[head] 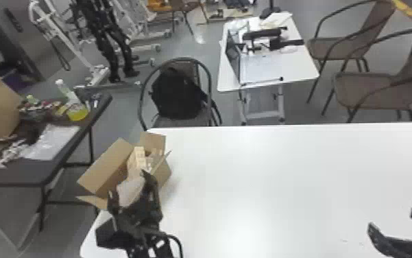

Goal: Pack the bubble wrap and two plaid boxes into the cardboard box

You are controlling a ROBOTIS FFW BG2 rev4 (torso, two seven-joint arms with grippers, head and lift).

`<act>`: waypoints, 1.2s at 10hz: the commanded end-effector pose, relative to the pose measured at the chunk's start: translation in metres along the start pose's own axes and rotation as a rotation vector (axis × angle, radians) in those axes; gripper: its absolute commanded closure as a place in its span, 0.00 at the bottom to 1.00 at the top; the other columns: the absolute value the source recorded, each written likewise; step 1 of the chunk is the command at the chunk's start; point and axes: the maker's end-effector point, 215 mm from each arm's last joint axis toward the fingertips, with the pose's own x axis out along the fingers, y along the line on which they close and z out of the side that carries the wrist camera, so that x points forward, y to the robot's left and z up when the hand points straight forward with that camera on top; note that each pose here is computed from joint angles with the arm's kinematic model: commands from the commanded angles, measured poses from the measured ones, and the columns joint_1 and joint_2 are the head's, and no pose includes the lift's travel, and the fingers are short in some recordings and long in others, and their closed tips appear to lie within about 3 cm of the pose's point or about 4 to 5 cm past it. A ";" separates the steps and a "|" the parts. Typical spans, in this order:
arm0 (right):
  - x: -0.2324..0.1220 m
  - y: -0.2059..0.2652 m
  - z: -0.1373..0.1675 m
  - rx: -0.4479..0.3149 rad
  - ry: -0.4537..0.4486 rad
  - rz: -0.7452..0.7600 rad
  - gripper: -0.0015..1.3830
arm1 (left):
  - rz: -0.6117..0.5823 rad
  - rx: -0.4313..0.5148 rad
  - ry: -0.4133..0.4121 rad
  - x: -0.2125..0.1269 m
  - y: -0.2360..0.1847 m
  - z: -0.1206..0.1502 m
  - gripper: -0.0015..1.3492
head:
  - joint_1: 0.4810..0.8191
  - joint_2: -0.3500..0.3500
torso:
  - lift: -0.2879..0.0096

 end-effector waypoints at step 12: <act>-0.116 -0.011 -0.068 -0.141 0.056 -0.323 0.10 | -0.588 0.281 0.406 -0.177 0.007 -0.110 0.08 | 0.63 0.62 | 0.92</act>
